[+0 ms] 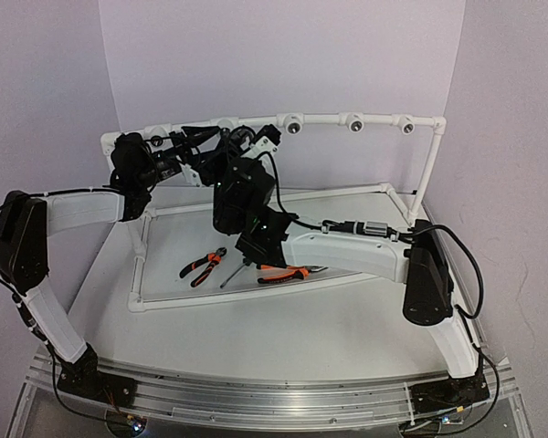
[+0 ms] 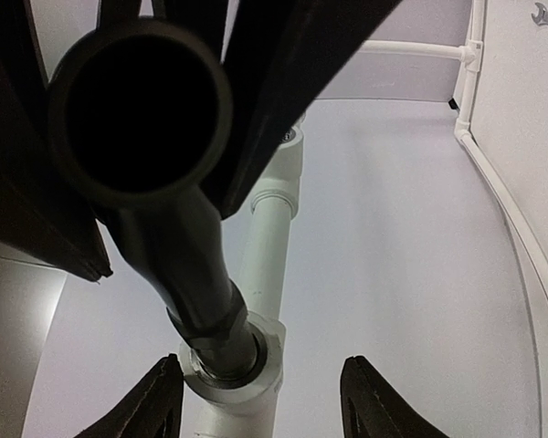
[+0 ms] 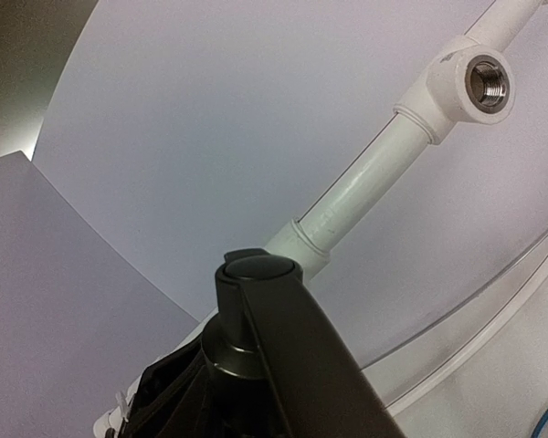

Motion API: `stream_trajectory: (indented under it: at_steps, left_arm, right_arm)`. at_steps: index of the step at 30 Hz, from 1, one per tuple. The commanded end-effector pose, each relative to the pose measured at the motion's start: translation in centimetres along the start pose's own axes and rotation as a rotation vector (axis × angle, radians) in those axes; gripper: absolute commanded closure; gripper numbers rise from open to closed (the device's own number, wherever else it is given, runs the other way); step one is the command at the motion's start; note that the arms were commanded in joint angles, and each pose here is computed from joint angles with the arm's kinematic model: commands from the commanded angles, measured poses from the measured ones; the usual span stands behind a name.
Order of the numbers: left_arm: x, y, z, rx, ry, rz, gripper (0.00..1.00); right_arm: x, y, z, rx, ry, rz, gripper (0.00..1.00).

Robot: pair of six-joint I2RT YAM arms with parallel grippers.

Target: Install the water faucets

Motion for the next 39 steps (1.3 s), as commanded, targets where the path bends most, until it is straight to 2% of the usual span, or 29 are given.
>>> stream_trajectory:
  at_steps: [1, 8, 13, 21, 29, 35, 39]
  left_arm:
    - [-2.0, 2.6, 2.2, -0.087, 0.075, -0.147, 0.45]
    - [-0.1, 2.0, 1.5, -0.063, 0.034, -0.055, 0.39]
    - [1.5, 1.7, 1.7, -0.052, 0.011, 0.005, 0.35]
    - [1.5, 1.9, 2.4, -0.085, 0.025, -0.016, 0.27]
    - [0.0, 0.6, 1.9, -0.123, -0.005, -0.014, 0.28]
    - [-0.1, 0.5, 1.9, -0.129, -0.007, -0.015, 0.29]
    - [0.0, 0.7, 1.8, -0.143, -0.017, -0.031, 0.33]
  right_arm:
    - [1.8, 0.5, 1.9, -0.031, 0.088, 0.056, 1.00]
    - [1.9, 0.9, 1.6, -0.050, 0.077, 0.057, 1.00]
    - [2.0, 1.1, 1.9, -0.157, 0.093, 0.071, 1.00]
    - [1.9, 2.1, 2.2, -0.356, 0.070, 0.057, 1.00]
    - [2.1, 1.6, 1.5, -0.487, 0.046, 0.065, 1.00]
    - [2.2, 1.5, 1.2, -0.485, 0.039, 0.067, 1.00]
    - [2.2, 1.4, 1.3, -0.487, 0.046, 0.076, 0.92]
Point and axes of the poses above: each gripper's point midway between its finger pads, its own x axis back along the fingers, its own z axis along the line the jaws close on, y = z × x, the point moved 10 cm from there along x, back along the fingers, and after that the axes turned 3 degrees about x, right-handed, at the moved point
